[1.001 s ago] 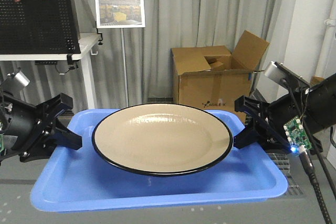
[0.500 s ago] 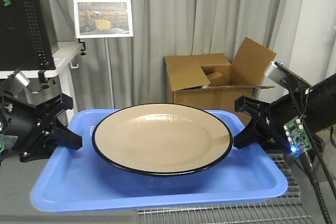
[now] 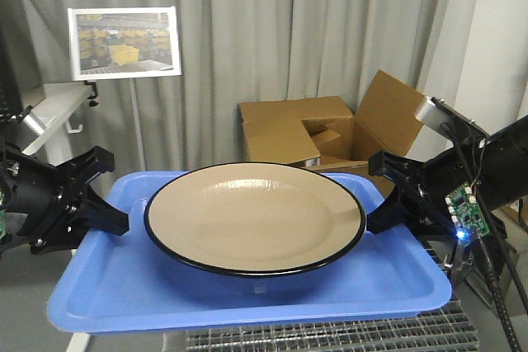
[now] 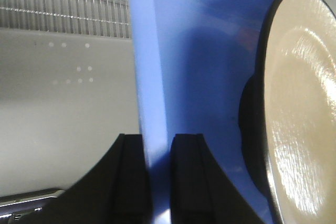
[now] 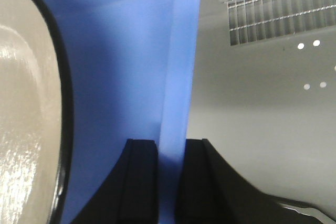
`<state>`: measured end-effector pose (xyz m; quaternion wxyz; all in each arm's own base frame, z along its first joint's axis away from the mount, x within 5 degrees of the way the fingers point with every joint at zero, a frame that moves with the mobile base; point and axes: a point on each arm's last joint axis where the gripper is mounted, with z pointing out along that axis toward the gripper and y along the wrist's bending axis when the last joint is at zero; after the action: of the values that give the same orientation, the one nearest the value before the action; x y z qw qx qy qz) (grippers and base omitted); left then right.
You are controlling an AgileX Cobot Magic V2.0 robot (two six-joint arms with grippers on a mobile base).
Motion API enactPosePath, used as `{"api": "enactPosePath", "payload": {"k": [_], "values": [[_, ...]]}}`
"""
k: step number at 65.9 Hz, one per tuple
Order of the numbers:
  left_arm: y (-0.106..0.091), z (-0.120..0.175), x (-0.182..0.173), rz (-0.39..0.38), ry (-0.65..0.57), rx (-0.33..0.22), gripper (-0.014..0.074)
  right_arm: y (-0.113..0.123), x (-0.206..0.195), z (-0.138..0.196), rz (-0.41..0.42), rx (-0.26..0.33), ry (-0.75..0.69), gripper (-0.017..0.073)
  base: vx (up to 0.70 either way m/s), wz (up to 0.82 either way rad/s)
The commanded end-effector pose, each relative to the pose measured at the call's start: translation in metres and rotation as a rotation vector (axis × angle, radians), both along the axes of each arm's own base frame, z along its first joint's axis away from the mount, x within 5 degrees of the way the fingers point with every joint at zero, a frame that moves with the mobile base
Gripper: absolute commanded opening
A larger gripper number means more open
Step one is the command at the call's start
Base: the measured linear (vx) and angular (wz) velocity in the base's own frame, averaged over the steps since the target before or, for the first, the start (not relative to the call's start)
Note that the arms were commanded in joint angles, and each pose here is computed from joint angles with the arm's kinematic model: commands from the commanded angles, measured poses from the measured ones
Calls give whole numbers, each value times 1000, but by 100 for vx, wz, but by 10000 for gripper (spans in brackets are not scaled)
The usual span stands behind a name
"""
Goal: Place disk in tray to left cabinet
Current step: 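Carry the tray with both grippers to the white shelf cabinet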
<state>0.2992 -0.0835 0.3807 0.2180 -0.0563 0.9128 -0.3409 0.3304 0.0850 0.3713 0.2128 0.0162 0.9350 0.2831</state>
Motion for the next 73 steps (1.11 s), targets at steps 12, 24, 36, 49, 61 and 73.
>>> {"api": "enactPosePath", "payload": {"k": [12,24,36,49,61,73], "values": [[-15,34,-13,-21,-60,-195,0,17,-14,37,26,183,-96,-4,35,-23],[-15,34,-13,-21,-60,-196,0,17,-13,37,25,184,-98,-4,29,-41],[-15,34,-13,-21,-61,-195,0,17,-13,37,25,184,-98,-4,22,-60],[-15,34,-13,-21,-61,-195,0,17,-13,37,25,184,-98,-4,18,-71],[-15,34,-13,-21,-61,-195,0,17,-13,37,25,184,-98,-4,16,-72],[-15,34,-13,-19,-62,-195,0,17,-13,37,25,180,-98,-4,16,-67]]}}
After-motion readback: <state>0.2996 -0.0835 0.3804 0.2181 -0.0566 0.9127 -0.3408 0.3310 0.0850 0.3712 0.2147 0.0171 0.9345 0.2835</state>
